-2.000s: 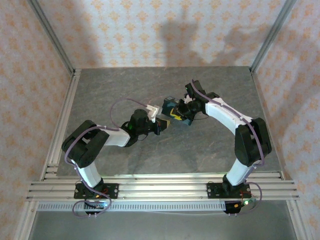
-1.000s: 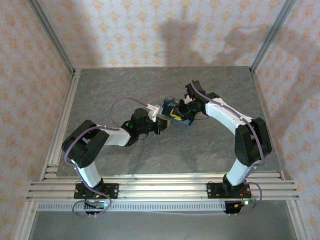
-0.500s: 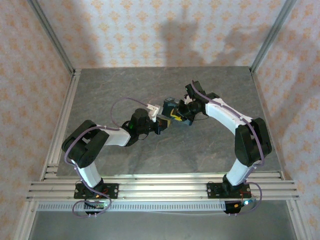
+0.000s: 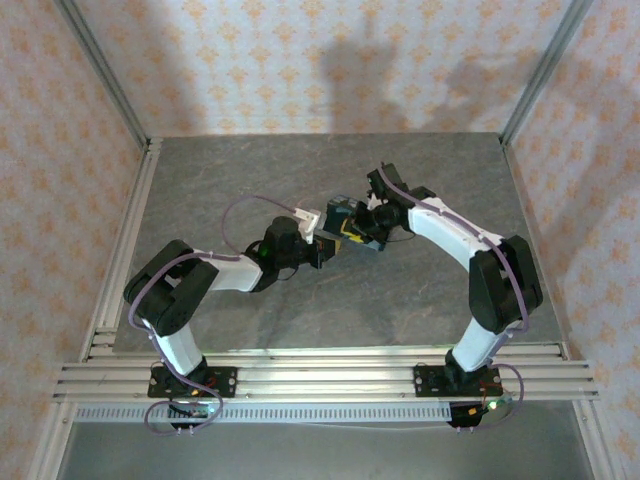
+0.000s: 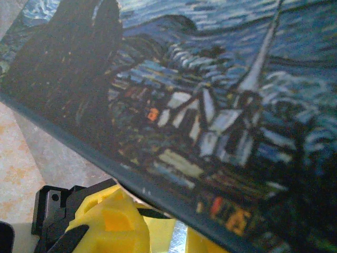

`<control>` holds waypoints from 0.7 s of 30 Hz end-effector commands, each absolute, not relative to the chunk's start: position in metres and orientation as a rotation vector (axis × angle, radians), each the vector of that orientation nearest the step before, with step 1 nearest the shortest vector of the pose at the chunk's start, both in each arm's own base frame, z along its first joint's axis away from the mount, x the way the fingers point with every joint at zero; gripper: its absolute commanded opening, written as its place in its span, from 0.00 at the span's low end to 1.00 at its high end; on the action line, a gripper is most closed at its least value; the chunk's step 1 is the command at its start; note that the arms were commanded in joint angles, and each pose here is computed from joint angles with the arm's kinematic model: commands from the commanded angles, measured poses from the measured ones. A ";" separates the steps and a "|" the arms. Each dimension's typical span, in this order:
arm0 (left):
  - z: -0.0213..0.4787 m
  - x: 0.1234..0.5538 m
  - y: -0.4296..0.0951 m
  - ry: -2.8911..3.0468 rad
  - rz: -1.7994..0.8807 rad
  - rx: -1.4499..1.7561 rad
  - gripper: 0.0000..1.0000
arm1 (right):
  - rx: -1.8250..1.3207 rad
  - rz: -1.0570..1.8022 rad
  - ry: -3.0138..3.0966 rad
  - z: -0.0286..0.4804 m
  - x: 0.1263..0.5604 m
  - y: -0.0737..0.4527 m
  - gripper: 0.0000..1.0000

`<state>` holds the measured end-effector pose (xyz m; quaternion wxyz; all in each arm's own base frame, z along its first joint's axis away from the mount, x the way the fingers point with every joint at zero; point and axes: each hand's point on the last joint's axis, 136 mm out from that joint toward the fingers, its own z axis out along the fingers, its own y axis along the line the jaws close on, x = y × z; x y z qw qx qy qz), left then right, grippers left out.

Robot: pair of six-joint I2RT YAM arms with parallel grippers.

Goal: Unlock the padlock with the key

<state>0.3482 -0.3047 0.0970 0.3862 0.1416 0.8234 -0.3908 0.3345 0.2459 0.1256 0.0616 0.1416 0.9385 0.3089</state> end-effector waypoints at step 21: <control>0.133 0.363 -0.320 1.953 -1.025 0.309 0.00 | 0.436 0.953 2.871 0.132 0.324 0.254 0.00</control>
